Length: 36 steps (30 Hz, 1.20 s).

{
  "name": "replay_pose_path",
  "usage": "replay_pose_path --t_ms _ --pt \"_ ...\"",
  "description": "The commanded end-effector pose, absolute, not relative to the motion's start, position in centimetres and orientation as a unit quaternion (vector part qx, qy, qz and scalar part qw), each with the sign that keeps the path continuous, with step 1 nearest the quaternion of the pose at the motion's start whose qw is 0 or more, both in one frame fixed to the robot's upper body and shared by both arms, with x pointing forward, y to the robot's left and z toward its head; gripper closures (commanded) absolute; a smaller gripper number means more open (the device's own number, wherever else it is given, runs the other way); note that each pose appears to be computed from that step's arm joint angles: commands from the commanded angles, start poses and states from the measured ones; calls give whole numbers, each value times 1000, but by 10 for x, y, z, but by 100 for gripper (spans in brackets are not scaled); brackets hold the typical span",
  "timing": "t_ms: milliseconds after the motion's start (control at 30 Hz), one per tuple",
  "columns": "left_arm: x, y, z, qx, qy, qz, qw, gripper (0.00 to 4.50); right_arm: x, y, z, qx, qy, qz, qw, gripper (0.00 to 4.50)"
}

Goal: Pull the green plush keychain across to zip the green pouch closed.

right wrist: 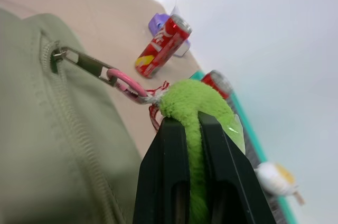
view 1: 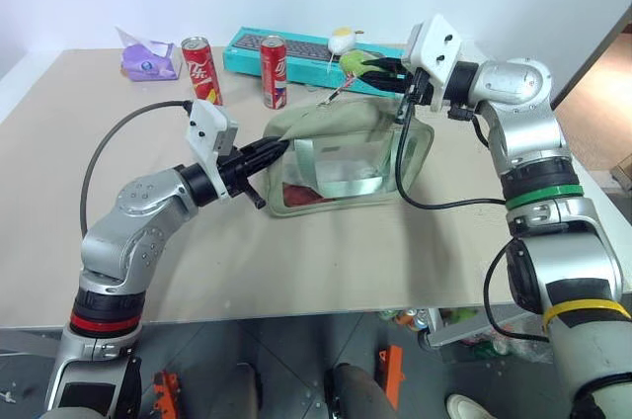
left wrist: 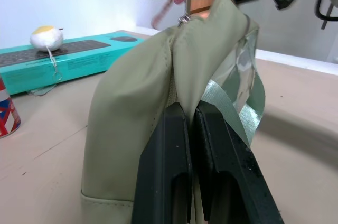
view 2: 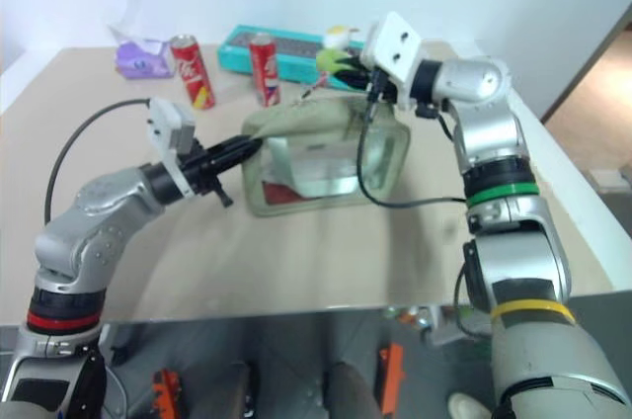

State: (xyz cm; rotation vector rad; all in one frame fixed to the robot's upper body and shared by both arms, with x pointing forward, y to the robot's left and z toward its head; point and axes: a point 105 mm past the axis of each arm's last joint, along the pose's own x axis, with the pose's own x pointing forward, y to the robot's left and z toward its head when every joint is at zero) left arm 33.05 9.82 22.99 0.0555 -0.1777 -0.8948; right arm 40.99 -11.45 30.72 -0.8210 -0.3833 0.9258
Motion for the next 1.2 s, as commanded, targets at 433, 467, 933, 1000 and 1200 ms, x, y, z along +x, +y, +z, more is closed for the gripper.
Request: replay_pose_path --t_ms 433,467,933,1000,1200 --pt "345 141 221 13 -62 -358 931 450 415 -174 333 -376 -196 331 843 445" --pt "345 141 222 17 -64 -362 930 450 416 -176 332 -374 -194 327 846 445" --pt "336 131 238 29 -105 -358 927 450 425 -262 274 -288 -108 194 932 445" --pt "336 132 237 29 -105 -351 930 450 426 -269 269 -273 -105 174 940 445" --pt "338 129 235 32 -109 -334 936 450 426 -269 227 -239 -76 152 956 445"
